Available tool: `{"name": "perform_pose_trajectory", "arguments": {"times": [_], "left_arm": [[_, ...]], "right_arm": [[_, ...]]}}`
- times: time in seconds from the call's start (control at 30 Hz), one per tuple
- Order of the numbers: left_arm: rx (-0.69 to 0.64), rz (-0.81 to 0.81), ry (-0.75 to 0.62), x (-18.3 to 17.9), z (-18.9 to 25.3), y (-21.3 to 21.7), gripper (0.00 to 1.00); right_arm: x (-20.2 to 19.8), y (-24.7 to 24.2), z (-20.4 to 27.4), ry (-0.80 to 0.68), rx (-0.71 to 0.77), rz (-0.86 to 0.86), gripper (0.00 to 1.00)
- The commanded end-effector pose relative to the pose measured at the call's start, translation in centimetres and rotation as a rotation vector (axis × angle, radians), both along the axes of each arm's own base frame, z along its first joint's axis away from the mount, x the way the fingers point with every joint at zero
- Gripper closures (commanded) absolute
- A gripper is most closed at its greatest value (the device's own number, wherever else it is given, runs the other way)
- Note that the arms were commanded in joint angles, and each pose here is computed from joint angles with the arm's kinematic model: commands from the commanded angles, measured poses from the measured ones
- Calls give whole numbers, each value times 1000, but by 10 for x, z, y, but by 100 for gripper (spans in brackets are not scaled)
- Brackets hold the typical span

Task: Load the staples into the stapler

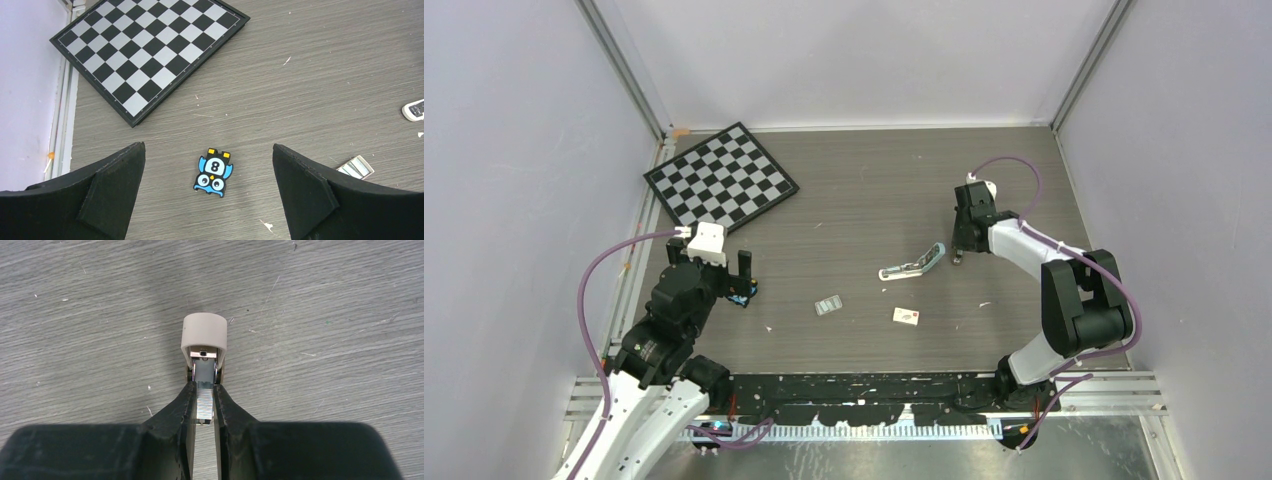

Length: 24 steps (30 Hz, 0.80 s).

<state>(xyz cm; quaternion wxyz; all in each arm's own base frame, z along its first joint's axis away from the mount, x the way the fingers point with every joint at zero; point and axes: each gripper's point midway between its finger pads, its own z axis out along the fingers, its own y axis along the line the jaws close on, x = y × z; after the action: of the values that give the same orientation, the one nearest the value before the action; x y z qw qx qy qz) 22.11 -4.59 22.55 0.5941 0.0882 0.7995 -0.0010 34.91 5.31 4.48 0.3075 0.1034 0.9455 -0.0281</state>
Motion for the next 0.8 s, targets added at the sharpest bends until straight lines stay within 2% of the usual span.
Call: {"name": "perform_pose_trajectory", "arguments": {"times": [0.0,0.77], "left_arm": [[-22,-2,-39,5,10,-3,0],[-19,-2,-37,5,9,-3,0]], "right_arm": [[18,3,31,-93,25,-14,79],[6,-1,7,-48,15,-20,80]]}}
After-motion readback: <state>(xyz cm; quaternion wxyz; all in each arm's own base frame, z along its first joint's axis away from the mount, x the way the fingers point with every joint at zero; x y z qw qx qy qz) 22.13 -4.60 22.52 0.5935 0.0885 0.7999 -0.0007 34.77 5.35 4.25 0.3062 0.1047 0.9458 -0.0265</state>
